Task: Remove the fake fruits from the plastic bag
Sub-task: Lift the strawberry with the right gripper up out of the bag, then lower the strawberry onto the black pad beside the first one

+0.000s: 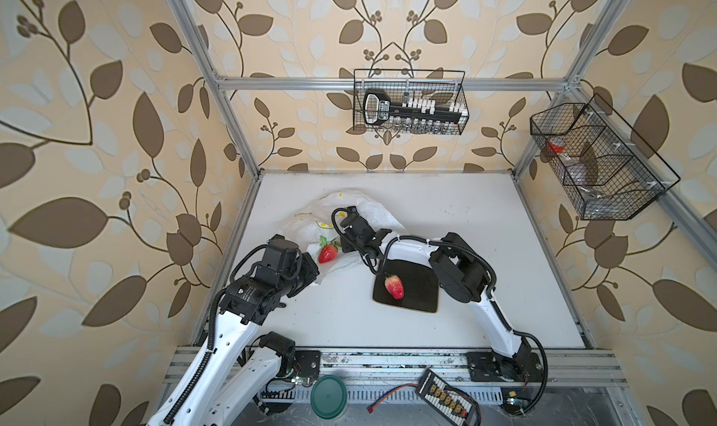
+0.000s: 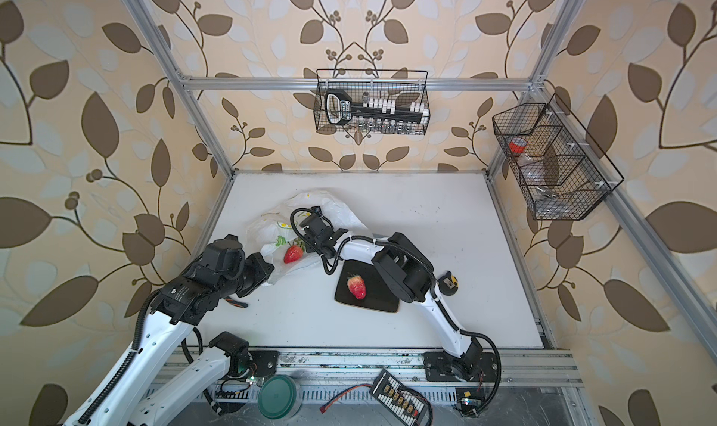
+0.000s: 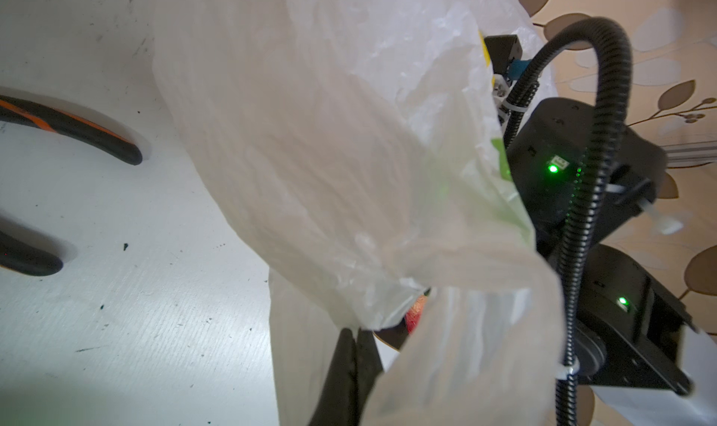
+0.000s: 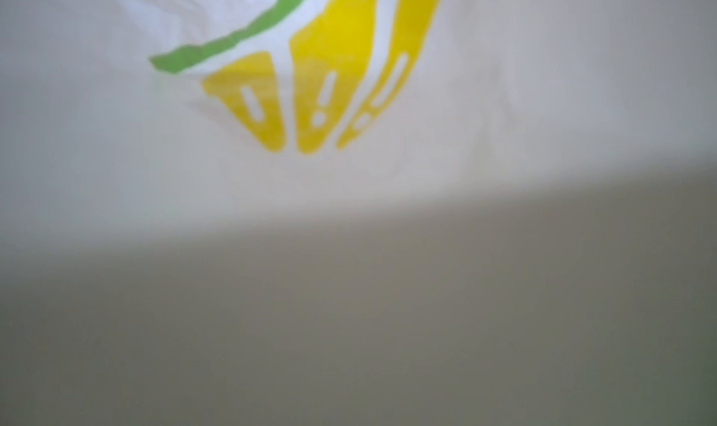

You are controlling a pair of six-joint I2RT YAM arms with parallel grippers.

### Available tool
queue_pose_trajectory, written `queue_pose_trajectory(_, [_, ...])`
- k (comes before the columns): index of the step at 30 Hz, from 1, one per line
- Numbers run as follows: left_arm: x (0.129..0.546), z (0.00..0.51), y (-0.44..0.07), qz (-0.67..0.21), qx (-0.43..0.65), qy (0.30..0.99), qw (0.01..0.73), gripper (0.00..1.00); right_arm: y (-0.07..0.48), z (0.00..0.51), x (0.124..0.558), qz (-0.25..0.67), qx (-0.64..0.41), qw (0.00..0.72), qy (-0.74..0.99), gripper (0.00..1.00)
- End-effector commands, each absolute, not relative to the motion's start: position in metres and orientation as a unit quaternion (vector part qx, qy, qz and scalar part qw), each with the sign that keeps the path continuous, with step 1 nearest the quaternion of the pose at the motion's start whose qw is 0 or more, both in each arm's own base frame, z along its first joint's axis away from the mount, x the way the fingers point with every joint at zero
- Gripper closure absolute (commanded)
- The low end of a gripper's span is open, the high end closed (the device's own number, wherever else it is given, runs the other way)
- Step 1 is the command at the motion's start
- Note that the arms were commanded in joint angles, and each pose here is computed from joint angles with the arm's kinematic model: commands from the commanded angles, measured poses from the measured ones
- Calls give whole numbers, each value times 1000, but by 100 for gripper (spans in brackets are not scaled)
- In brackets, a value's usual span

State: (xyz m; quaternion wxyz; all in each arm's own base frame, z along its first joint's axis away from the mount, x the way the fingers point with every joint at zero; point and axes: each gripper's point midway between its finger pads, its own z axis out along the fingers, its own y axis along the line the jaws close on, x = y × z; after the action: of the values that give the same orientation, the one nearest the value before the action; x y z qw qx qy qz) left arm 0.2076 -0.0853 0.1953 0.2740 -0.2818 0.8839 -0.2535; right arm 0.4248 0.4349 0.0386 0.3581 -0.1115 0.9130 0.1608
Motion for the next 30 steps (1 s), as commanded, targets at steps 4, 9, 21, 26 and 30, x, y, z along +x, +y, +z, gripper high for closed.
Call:
queue_pose_trajectory(4, [210, 200, -87, -261, -283, 879, 282, 100, 431, 97, 404, 197, -152, 380, 891, 62])
queue_pose_trajectory(9, [217, 201, -88, -266, -288, 873, 290, 100, 414, 130, 360, 233, -228, 392, 860, 63])
queue_pose_trajectory(21, [219, 197, -86, -266, -296, 868, 297, 100, 387, 202, 256, 302, -395, 402, 769, 62])
queue_pose_trajectory(26, [220, 199, -84, -263, -298, 866, 303, 100, 366, 220, 214, 305, -411, 395, 763, 62])
queue_pose_trajectory(30, [220, 201, -81, -257, -302, 863, 312, 100, 333, 210, 184, 289, -370, 371, 801, 62])
